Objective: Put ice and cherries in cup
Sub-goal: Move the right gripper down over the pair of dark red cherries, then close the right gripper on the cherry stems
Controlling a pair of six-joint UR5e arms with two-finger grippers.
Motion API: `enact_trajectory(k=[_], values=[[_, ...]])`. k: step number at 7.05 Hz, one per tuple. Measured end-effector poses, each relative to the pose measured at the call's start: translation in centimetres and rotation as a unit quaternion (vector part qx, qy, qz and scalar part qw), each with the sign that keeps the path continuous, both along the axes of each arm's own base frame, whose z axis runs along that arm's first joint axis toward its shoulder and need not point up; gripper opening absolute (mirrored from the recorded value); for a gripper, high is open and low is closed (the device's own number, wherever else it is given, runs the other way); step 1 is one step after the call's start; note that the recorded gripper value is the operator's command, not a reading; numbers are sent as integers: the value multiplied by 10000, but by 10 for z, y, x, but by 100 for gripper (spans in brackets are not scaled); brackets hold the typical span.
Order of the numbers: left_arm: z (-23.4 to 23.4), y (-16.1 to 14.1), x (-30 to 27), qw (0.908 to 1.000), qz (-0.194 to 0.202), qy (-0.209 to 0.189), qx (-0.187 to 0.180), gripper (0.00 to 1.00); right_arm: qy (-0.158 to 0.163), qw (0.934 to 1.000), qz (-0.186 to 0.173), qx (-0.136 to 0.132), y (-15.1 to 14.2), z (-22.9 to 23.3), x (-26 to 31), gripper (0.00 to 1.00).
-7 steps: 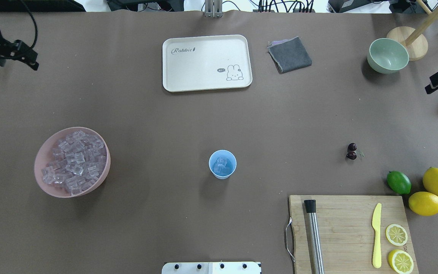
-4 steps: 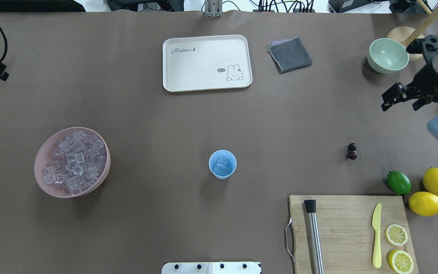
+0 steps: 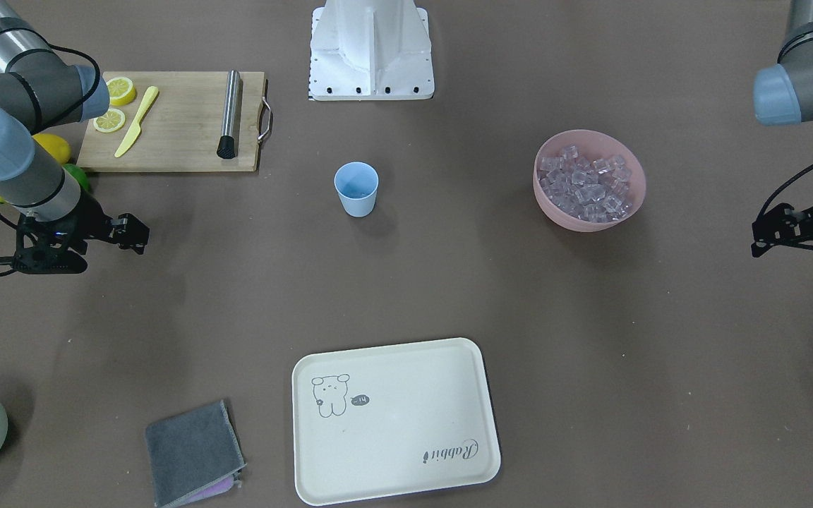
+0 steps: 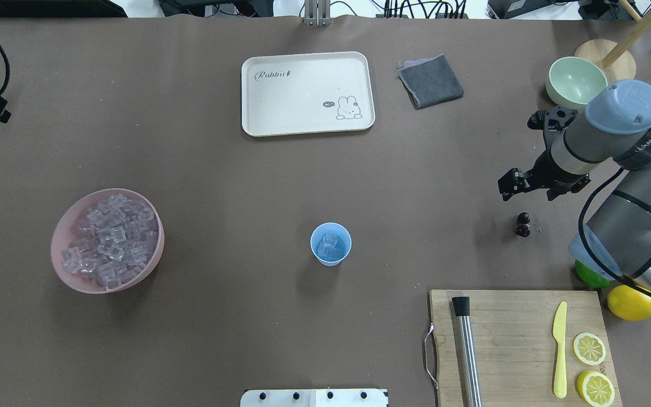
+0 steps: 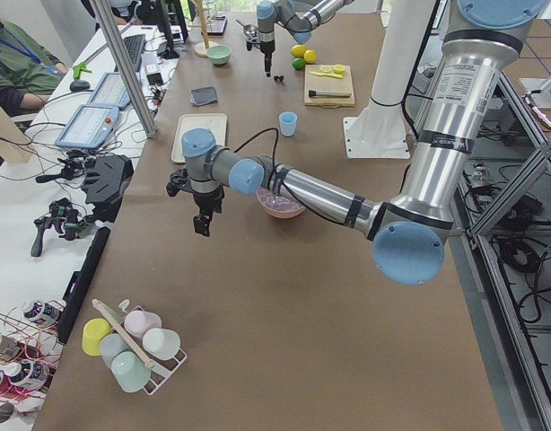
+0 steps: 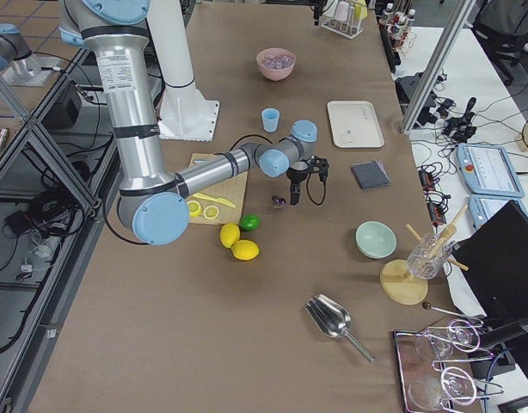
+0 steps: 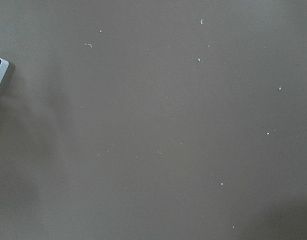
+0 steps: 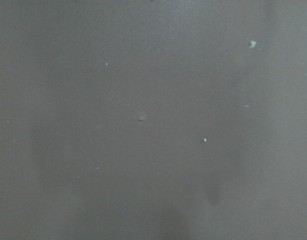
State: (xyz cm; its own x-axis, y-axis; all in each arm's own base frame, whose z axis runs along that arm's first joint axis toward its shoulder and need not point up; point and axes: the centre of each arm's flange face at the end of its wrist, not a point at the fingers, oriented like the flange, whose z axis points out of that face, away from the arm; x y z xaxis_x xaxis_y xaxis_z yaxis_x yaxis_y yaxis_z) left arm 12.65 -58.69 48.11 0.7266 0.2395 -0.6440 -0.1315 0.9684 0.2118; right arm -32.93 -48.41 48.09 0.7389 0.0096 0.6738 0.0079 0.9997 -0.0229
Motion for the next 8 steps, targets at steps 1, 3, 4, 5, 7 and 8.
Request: enact_trajectory(k=[1, 3, 4, 5, 7, 8], values=[[1, 0, 1, 10000, 3, -1, -12, 97, 0, 10000, -38, -8, 6, 1, -5, 99], [2, -1, 2, 10000, 2, -5, -35, 97, -28, 9999, -118, -117, 16, 7, -5, 97], [2, -1, 3, 10000, 1, -6, -46, 97, -26, 9997, -155, -168, 20, 11, -5, 94], [2, -1, 3, 10000, 0, -1, -54, 97, -22, 9996, -182, -220, 24, 14, -8, 86], [2, -1, 5, 10000, 12, 39, -79, 97, -14, 9992, -216, -329, 32, 16, -16, 78], [3, -1, 5, 9999, 18, 51, -89, 97, -41, 9990, -254, -377, 35, 16, -18, 69]])
